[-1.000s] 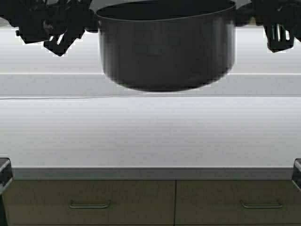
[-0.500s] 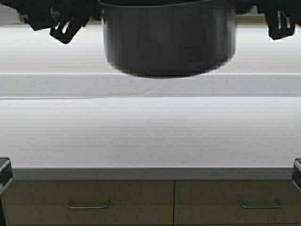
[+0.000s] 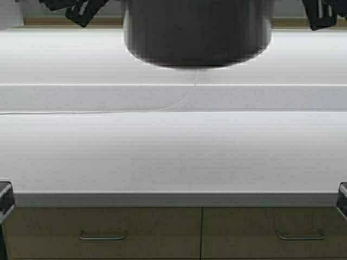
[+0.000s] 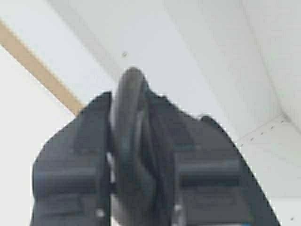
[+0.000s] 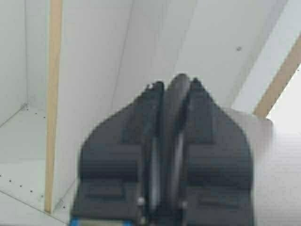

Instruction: Open the cabinet, put the pot inside, then close it

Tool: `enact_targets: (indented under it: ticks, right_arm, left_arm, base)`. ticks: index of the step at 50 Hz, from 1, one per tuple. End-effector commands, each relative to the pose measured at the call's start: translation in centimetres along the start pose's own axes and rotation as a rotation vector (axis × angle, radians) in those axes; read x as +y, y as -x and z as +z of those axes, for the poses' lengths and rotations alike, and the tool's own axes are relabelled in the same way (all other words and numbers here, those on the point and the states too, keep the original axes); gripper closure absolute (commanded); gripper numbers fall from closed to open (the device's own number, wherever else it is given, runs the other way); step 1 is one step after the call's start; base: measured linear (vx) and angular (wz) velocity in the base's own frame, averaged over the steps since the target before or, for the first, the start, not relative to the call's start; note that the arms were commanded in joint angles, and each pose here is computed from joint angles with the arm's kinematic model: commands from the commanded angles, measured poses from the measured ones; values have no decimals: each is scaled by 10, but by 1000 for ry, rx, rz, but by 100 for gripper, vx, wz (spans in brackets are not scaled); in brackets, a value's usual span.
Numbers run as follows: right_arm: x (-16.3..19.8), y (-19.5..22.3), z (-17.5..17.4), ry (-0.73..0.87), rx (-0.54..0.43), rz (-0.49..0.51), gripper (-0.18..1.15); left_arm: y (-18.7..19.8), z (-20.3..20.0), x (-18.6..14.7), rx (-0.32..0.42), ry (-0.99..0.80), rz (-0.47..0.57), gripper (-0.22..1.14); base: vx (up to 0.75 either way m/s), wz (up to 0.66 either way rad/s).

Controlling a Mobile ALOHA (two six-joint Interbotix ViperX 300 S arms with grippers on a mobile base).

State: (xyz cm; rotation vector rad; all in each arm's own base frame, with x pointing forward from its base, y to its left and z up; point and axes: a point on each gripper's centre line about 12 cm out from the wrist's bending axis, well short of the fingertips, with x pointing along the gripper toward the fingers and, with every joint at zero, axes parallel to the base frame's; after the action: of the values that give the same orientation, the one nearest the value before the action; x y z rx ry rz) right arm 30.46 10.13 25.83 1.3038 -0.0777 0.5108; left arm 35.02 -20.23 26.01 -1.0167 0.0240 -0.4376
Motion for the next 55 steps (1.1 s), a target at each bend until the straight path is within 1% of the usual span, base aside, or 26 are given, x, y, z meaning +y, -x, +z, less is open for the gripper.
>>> enact_targets:
  ticks: [1, 10, 18, 26, 31, 43, 49, 55]
  right_arm:
    - [52, -24, -39, -100, 127, 171, 90]
    - [59, -41, -34, -111, 91, 177, 90]
    - [64, -67, -30, -128, 60, 202, 90]
    - [71, -89, -30, -156, 53, 235, 90]
    - [74, -104, -24, -156, 40, 236, 90]
    - [77, -138, 1, -162, -12, 237, 90]
    - [77, -155, 6, -181, -14, 220, 90]
    - [80, -170, 10, -193, -21, 233, 90]
  left_arm:
    - [7, -49, -91, 154, 1, -246, 89]
    - [-4, -43, -105, 132, 18, -266, 89]
    - [-28, -35, -116, 115, 24, -262, 89]
    - [-47, -28, -126, 99, 27, -266, 89]
    - [-56, -23, -129, 93, 27, -262, 89]
    - [-80, -14, -126, 66, 37, -244, 89]
    - [-96, -10, -122, 55, 56, -222, 89]
    - [-109, -10, -123, 48, 61, -224, 89]
  base:
    - [0, 0]
    - [0, 0]
    - [0, 0]
    - [0, 0]
    - [0, 0]
    - [0, 0]
    - [0, 1]
    - [0, 0]
